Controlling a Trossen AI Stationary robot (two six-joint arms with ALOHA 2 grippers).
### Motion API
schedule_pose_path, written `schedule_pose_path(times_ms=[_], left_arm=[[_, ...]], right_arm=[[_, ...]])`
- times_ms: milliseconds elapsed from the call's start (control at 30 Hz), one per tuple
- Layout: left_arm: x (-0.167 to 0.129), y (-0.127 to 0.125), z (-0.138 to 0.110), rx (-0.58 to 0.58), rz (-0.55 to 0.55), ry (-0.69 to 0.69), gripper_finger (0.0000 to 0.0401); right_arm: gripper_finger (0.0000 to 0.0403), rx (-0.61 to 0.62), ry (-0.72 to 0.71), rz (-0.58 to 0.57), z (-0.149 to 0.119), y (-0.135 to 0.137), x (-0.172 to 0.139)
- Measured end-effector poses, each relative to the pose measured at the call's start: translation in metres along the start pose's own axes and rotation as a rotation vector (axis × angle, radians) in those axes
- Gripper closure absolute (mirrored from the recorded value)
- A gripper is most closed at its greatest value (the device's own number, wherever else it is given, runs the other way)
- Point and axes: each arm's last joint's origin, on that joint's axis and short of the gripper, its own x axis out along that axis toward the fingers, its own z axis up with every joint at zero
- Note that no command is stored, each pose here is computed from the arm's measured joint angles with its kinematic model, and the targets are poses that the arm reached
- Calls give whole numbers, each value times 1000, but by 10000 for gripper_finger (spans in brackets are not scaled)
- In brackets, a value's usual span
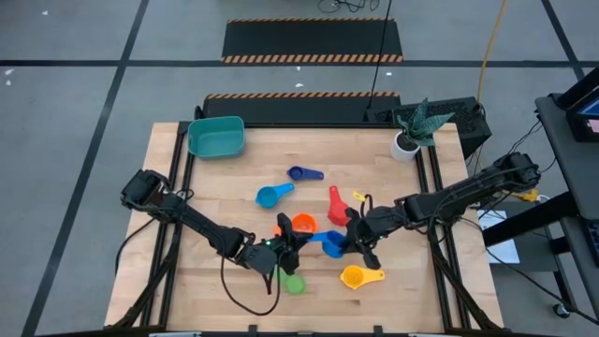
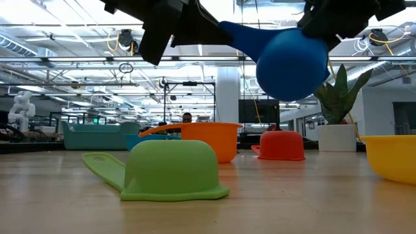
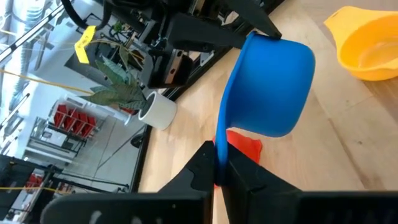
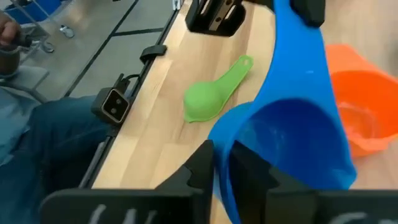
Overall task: Nest measuring cups in basket
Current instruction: Stack the blue measuring cup on top of the orange measuring cup
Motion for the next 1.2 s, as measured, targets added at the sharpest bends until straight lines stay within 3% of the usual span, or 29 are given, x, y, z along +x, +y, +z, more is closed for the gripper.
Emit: schedule_pose_path(times_ms=[267, 467, 700, 900, 1200], left_arm=[[-3, -2, 1, 16, -39, -15, 389], [-12, -2, 1, 77, -29, 36, 393], [-24, 0, 0, 193, 105, 151, 394], [-29, -5, -3, 262, 115, 199, 395], [-31, -10, -20, 284, 90, 304, 396]], right_arm=[[232, -34, -42, -58, 3, 0, -1], [180, -33, -34, -80, 2, 0, -4], [172, -44, -92, -81, 10, 6, -30], [176, -70, -181, -155, 14, 11, -46], [176, -77, -235, -147, 0, 5, -42]])
